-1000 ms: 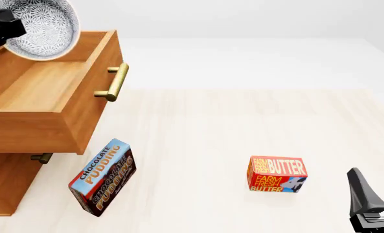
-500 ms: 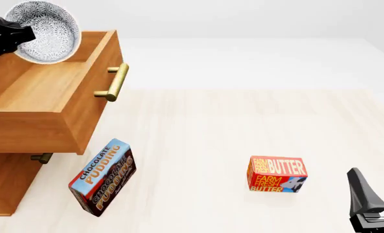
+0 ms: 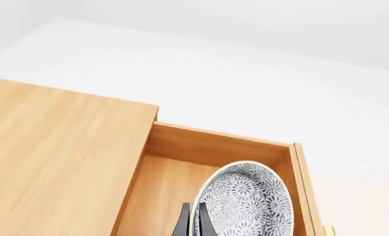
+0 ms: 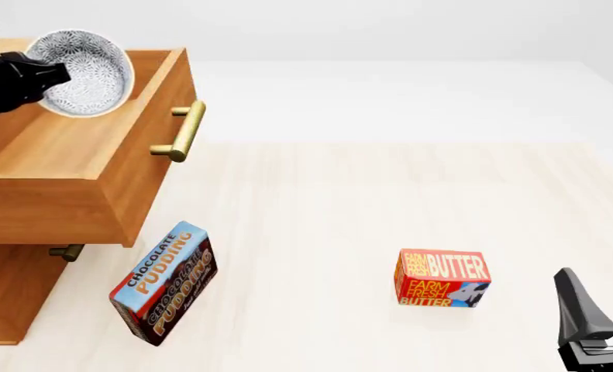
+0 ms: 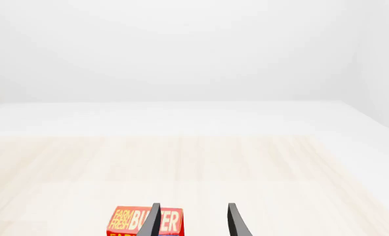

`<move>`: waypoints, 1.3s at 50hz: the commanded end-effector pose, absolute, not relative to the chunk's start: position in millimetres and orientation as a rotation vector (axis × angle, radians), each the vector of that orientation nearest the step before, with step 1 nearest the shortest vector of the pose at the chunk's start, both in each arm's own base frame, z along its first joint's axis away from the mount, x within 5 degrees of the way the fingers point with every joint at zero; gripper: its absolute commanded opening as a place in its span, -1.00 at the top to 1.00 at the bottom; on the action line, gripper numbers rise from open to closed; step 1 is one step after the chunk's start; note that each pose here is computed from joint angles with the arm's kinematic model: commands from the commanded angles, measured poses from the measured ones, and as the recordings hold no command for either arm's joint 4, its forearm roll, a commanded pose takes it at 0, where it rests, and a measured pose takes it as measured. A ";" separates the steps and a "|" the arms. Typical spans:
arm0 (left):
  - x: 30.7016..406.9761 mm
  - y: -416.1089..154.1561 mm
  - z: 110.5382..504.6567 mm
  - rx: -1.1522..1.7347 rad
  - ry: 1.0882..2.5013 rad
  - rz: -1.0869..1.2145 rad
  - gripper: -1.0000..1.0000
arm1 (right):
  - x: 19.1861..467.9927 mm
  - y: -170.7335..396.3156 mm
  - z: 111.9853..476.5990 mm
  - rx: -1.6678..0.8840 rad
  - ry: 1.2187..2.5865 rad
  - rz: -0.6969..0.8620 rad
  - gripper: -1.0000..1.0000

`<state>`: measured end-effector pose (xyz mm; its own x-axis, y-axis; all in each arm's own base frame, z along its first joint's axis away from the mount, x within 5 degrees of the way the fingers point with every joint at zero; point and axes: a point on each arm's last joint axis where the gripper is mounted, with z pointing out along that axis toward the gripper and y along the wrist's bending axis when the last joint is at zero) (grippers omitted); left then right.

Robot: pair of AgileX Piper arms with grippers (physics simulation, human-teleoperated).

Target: Put the bowl in the top drawer of the cabinet.

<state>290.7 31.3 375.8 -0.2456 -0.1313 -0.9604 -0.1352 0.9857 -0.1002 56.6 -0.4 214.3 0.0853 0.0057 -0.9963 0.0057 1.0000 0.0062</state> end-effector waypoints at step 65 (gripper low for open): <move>307.5 40.2 343.2 -0.300 1.905 -0.035 -1.00 | 56.6 -0.3 214.3 0.009 1.485 0.000 -1.00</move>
